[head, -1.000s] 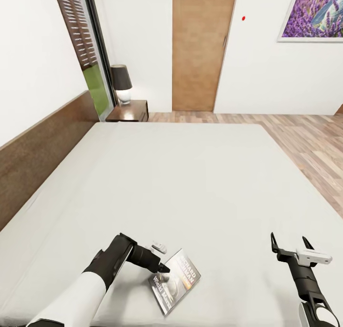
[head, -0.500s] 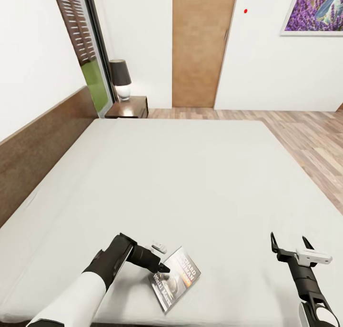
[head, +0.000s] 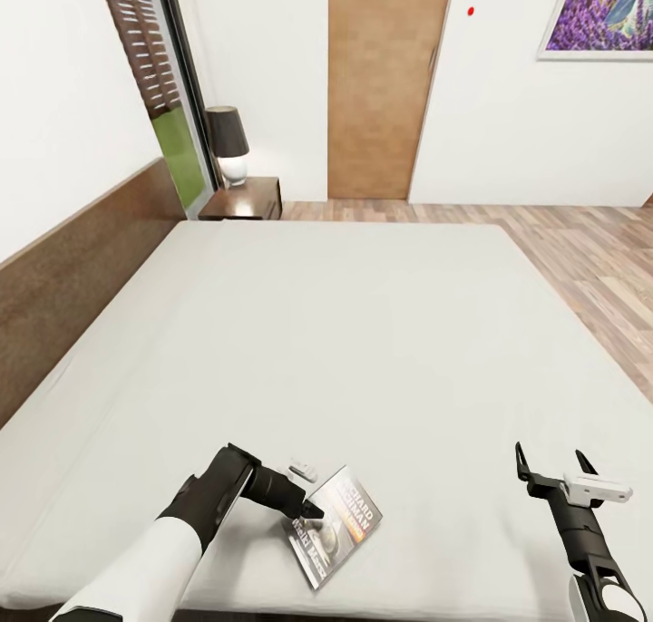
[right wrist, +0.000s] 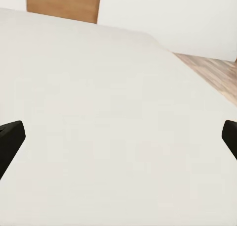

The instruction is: In the bedroom, move the book from the bed onto either nightstand, and place the two sandals side by side next to the bed.

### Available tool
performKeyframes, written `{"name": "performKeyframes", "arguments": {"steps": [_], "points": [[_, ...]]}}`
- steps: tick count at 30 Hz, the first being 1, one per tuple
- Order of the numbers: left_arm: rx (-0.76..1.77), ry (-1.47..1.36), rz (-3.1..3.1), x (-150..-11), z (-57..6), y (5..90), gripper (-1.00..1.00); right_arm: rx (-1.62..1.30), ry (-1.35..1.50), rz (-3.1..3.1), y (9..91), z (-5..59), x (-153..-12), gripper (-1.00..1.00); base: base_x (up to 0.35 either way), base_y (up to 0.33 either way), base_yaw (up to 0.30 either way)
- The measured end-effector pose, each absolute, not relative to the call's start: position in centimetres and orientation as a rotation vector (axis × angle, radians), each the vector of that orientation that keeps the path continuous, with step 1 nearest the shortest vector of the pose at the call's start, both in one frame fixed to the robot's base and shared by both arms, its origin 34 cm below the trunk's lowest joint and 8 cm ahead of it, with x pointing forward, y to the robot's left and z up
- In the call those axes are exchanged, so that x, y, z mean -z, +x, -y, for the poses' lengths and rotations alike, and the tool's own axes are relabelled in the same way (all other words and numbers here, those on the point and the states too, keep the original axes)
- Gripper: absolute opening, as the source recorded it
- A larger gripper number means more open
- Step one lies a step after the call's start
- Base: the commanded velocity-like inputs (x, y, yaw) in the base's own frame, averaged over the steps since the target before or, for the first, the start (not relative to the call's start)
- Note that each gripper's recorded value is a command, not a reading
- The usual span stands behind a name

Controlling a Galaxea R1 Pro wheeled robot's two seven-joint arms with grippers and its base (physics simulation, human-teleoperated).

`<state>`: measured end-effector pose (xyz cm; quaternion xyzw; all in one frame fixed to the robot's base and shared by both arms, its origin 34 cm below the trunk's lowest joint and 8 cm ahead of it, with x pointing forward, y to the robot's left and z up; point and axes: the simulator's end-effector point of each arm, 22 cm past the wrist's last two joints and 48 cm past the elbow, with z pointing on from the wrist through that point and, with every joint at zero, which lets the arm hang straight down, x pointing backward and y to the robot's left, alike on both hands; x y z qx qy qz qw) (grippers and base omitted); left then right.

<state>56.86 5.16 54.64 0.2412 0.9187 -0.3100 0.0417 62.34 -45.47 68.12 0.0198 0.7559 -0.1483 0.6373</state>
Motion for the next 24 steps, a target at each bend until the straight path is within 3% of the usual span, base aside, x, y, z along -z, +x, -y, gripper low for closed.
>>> {"name": "performKeyframes", "arguments": {"steps": [24], "points": [[0.951,0.74,-2.809,-53.79,-5.05,56.83,1.0,0.334,0.042,-1.727,62.36,45.23,-67.18,1.0,0.0,0.0,0.0]]}}
